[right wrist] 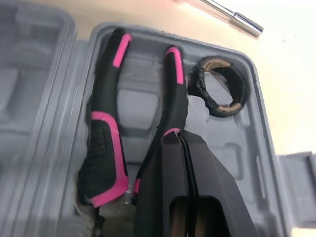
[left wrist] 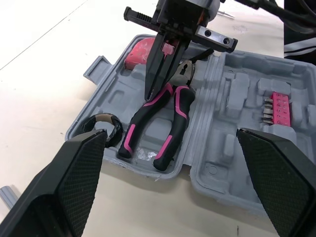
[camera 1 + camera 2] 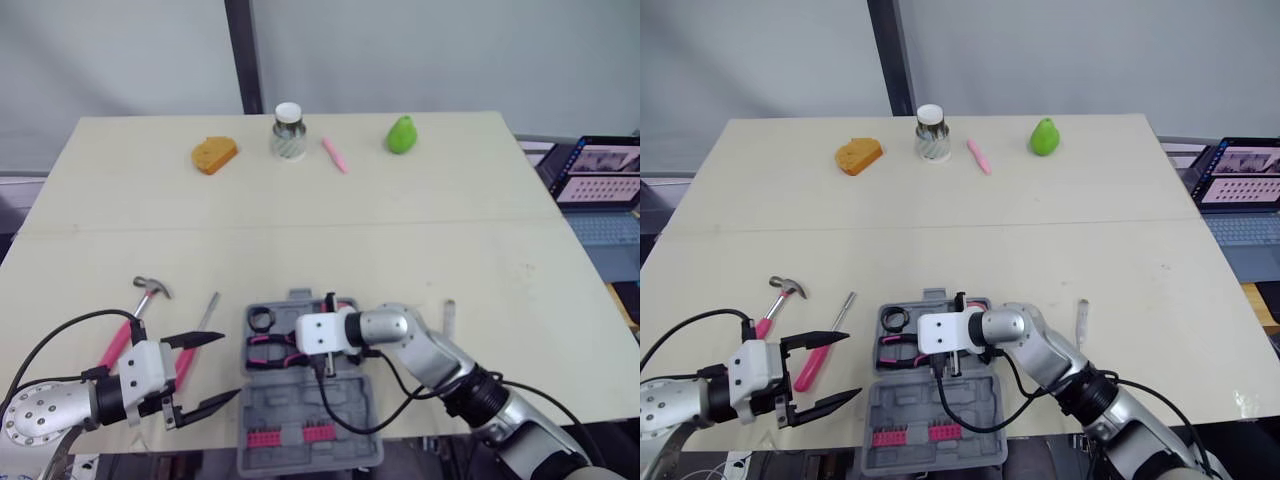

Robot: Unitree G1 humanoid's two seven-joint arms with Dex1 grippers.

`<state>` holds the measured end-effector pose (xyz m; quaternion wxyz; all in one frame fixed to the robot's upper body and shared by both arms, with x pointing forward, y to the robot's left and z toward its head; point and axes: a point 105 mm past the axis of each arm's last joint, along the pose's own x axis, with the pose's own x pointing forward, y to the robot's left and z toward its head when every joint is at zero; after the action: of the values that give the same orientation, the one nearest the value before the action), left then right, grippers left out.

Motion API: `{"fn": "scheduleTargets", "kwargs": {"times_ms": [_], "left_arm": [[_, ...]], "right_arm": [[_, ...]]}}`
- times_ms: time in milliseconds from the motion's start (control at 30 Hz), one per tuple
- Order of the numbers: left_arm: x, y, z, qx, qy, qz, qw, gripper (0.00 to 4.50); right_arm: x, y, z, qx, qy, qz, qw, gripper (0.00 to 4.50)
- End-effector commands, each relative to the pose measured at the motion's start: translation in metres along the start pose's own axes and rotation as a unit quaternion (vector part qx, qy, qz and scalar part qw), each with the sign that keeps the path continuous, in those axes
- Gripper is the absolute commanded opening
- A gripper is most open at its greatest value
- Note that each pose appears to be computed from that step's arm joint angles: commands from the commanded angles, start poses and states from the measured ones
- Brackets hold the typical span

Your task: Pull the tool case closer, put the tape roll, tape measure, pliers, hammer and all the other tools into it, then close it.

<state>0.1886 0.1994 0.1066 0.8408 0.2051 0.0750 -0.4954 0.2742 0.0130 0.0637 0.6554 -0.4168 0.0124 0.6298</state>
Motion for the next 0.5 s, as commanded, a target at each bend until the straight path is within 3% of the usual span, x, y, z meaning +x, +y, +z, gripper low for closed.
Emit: {"fn": "scheduleTargets", "kwargs": {"times_ms": [33,500], "left_arm": [[0.001,-0.001,0.007,0.013,-0.008,0.0,1.0,4.5],[0.003,0.0,0.005,0.011,-0.006,0.003,1.0,4.5]], "right_arm": [[0.007,0.023,-0.023,0.02,0.042,0.039,0.998,0.02],[0.012,0.036,-0.033,-0.015,0.069,0.07,0.995,0.02]]}}
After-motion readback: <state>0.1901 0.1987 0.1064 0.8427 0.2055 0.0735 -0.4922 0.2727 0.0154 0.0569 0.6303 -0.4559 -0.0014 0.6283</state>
